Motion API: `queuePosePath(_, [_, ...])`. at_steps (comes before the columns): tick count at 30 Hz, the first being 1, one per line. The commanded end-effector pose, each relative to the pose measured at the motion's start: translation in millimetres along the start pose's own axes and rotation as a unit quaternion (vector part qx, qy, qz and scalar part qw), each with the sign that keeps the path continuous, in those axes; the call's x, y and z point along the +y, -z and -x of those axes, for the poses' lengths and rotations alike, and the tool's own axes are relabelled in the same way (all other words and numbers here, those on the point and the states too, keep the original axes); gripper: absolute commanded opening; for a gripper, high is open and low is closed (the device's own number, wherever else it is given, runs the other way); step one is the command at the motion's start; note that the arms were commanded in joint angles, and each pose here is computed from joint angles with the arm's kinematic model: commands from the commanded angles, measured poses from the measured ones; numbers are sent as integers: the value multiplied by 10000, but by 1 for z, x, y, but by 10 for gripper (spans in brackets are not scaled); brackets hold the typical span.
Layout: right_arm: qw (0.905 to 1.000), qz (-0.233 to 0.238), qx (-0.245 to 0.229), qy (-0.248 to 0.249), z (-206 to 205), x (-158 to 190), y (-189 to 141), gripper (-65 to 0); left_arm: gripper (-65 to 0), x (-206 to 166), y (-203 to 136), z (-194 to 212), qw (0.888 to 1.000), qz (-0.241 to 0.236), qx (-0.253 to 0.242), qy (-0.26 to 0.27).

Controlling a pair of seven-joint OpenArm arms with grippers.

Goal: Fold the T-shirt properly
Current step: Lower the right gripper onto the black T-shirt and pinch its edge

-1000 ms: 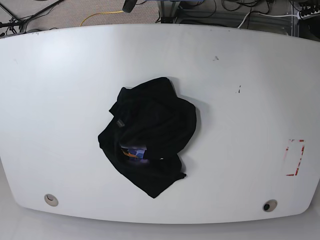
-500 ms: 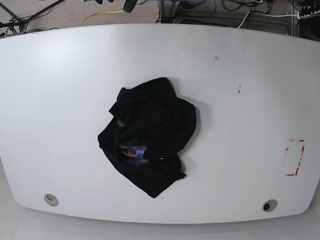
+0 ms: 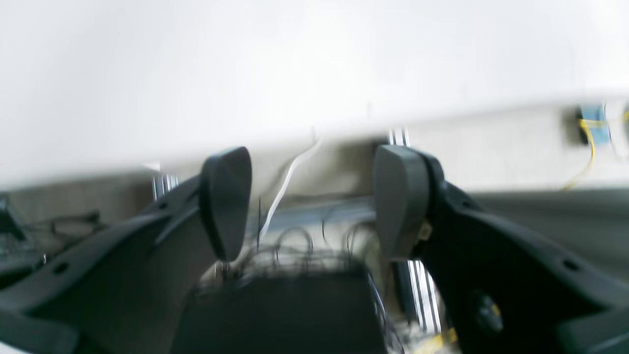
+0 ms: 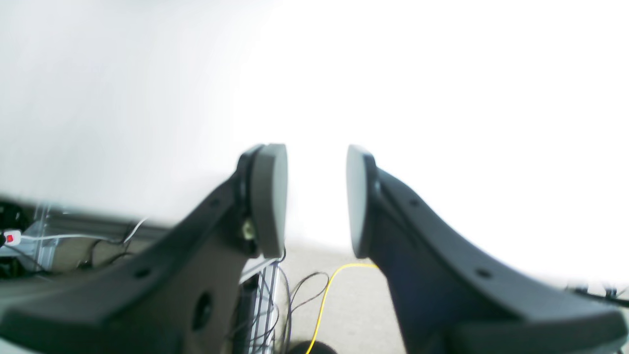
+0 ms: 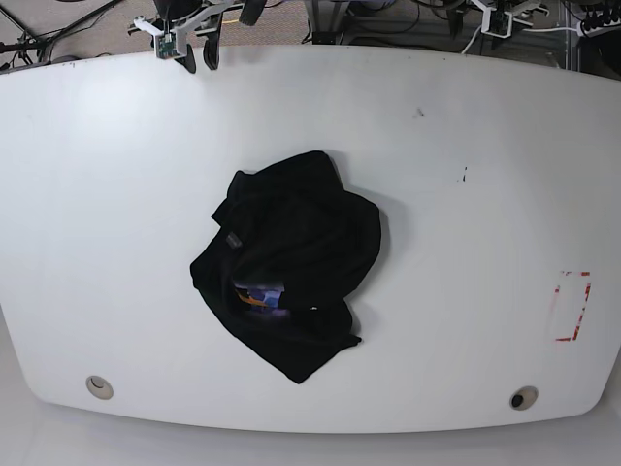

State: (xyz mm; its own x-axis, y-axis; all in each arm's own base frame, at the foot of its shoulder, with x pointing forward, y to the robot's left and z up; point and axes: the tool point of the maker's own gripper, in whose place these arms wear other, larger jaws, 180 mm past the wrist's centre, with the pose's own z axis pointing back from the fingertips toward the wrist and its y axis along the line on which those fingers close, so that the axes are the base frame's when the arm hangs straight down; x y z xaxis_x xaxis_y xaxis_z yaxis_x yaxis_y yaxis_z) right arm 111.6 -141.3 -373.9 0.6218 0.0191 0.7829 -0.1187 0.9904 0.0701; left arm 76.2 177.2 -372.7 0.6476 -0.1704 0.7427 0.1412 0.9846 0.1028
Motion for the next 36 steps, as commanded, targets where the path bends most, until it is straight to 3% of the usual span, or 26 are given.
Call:
queuePosePath(1, [9999,-44,-155,-30,-16,0,8,-447,-276,1,2,-14,9997,-3,-248,5])
queuePosePath(3, [9998,-34,-187,-35,-22,-1,17,-411,-267,2,6,-20,9994,-21,-346,16])
queuePosePath(6, [9993,-50,-363,-53,-40,0,32,-325,-179,5,13,-31,9986,-44,-519,53])
queuePosePath(9, [9986,-227,-475,-20,-55,14,46,-290,-121,7,18,-40,9978,-65,-653,89])
queuePosePath(19, [9929,-904,-750,-176,-117,64,90,-289,-111,18,36,-74,9927,-89,-1150,339])
queuePosePath(27, [9932,-884,-729,-204,-152,66,121,-293,-111,24,40,-85,9904,-83,-1278,519])
queuePosePath(36, [9975,-657,-253,-57,-136,51,161,-293,-112,29,40,-86,9896,-71,-1280,658])
